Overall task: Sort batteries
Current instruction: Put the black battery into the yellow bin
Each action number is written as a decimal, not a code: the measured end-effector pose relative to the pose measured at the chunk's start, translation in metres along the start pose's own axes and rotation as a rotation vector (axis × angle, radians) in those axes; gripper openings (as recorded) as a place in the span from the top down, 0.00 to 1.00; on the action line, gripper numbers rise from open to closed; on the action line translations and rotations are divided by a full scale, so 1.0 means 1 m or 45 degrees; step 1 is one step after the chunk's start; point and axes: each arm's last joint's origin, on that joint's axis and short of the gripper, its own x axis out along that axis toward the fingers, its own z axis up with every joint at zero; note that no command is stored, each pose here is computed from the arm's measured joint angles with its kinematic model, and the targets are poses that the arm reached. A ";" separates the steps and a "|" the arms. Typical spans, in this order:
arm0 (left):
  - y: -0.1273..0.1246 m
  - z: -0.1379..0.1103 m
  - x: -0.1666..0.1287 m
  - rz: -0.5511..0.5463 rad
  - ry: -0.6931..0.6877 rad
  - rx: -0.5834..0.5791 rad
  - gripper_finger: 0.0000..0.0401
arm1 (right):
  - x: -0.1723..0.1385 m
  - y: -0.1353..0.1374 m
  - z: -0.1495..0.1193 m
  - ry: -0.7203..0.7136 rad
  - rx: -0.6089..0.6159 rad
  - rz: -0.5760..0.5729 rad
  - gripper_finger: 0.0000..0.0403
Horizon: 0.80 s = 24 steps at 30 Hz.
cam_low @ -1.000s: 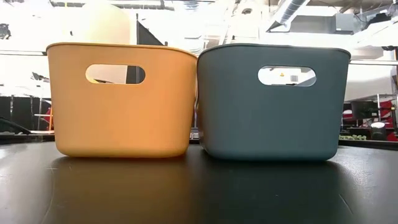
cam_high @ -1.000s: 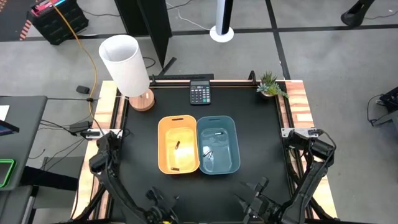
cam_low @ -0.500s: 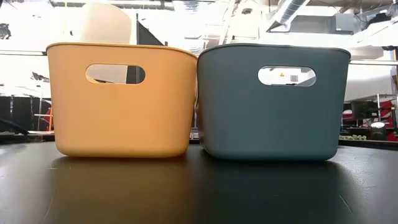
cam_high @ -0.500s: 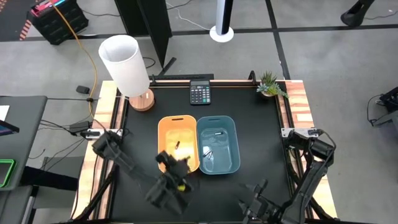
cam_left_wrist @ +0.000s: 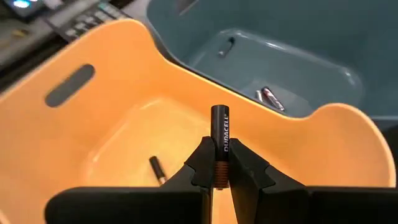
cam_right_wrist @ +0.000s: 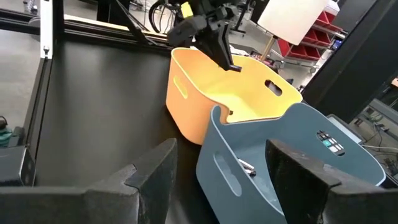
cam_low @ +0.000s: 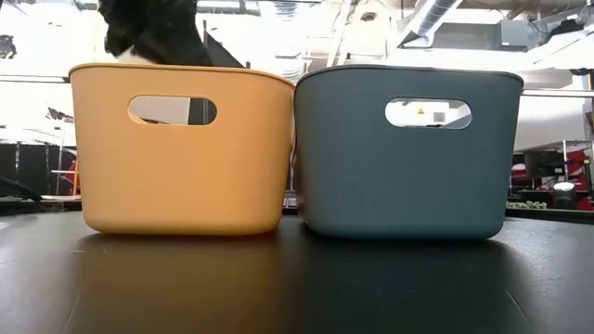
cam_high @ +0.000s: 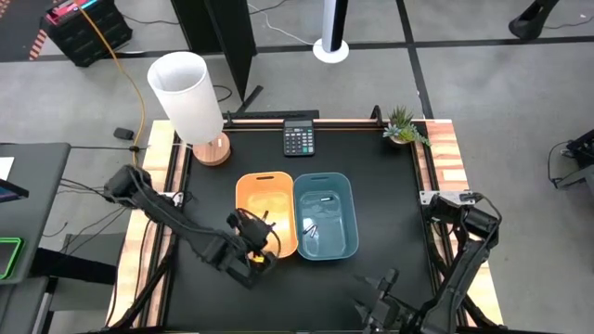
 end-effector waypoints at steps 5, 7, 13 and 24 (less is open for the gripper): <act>0.030 -0.015 0.012 -0.062 -0.009 -0.130 0.93 | 0.000 0.000 0.000 0.000 0.005 0.000 0.35; 0.037 -0.018 0.013 -0.081 -0.005 -0.158 0.86 | 0.000 0.000 0.000 0.000 0.001 -0.001 0.35; 0.046 -0.015 0.006 -0.095 -0.014 -0.123 0.61 | -0.001 -0.002 0.002 0.000 -0.022 0.001 0.35; 0.052 -0.003 -0.051 -0.270 -0.257 -0.010 0.56 | 0.004 -0.007 0.040 -0.024 -0.113 -0.010 0.42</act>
